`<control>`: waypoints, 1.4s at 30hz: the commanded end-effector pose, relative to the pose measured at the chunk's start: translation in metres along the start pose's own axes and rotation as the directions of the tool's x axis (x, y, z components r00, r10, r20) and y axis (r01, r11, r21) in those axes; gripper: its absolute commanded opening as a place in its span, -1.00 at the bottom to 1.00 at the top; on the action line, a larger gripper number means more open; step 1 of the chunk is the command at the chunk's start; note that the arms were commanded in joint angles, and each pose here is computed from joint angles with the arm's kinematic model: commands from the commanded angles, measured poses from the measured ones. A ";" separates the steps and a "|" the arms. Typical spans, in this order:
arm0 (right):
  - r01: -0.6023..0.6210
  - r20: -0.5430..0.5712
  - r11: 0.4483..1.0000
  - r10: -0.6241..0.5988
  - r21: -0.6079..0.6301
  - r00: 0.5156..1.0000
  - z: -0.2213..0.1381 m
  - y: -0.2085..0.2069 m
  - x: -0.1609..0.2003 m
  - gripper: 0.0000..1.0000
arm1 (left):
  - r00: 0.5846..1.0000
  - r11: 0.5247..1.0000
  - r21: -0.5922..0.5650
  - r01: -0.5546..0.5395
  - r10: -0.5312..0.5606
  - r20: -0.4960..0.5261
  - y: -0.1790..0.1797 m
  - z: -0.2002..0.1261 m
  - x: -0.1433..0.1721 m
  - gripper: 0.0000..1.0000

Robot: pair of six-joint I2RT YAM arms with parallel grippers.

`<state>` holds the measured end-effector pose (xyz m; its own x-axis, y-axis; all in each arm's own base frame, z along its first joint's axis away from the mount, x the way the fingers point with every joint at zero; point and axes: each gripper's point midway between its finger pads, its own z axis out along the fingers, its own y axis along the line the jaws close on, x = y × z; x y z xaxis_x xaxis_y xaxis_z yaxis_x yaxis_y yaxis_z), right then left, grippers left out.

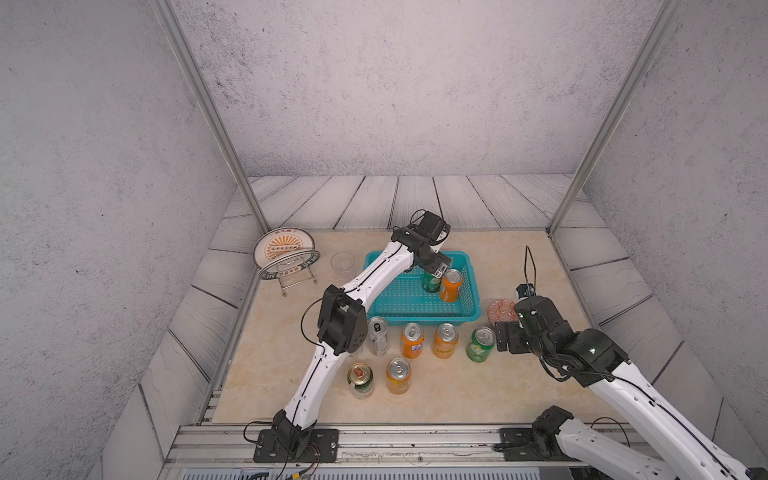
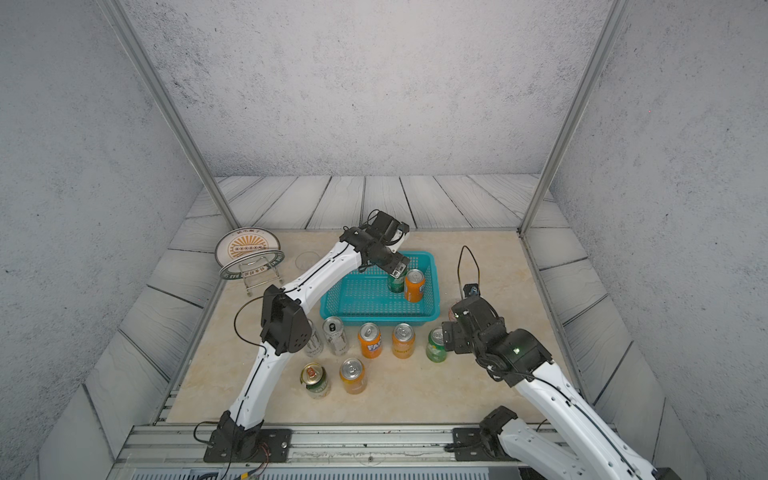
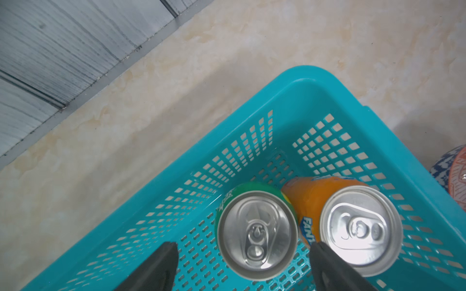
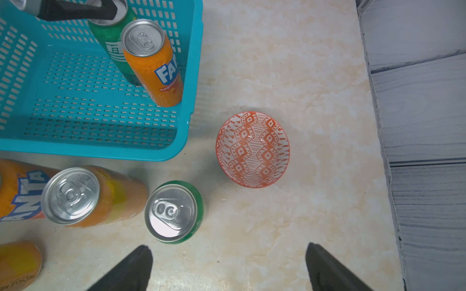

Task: Take out the drinks from the basket
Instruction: Pick up the drink from the basket.

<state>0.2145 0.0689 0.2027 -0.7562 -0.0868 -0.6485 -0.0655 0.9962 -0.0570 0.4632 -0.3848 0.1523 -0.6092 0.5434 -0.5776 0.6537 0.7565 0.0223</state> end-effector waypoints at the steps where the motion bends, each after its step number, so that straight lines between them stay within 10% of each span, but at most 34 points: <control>1: -0.008 0.008 1.000 0.007 0.008 1.000 0.000 -0.003 0.002 0.99 | 1.000 1.000 0.020 0.016 -0.016 0.013 0.000 0.009 -0.004 0.75; 23: 0.004 -0.002 1.000 -0.004 0.019 1.000 0.004 -0.003 0.004 0.99 | 0.996 0.999 0.019 0.042 -0.040 -0.085 -0.002 0.070 0.033 0.59; 42: 0.005 0.002 1.000 -0.006 0.015 1.000 0.001 -0.003 0.001 0.99 | 0.999 1.000 0.006 0.012 -0.012 0.037 0.000 -0.007 -0.007 0.29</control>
<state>0.2138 0.0683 0.1988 -0.7609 -0.0916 -0.6424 -0.0666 0.9958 -0.0631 0.4626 -0.3874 0.0894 -0.6681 0.5556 -0.4950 0.6435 0.7654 -0.0095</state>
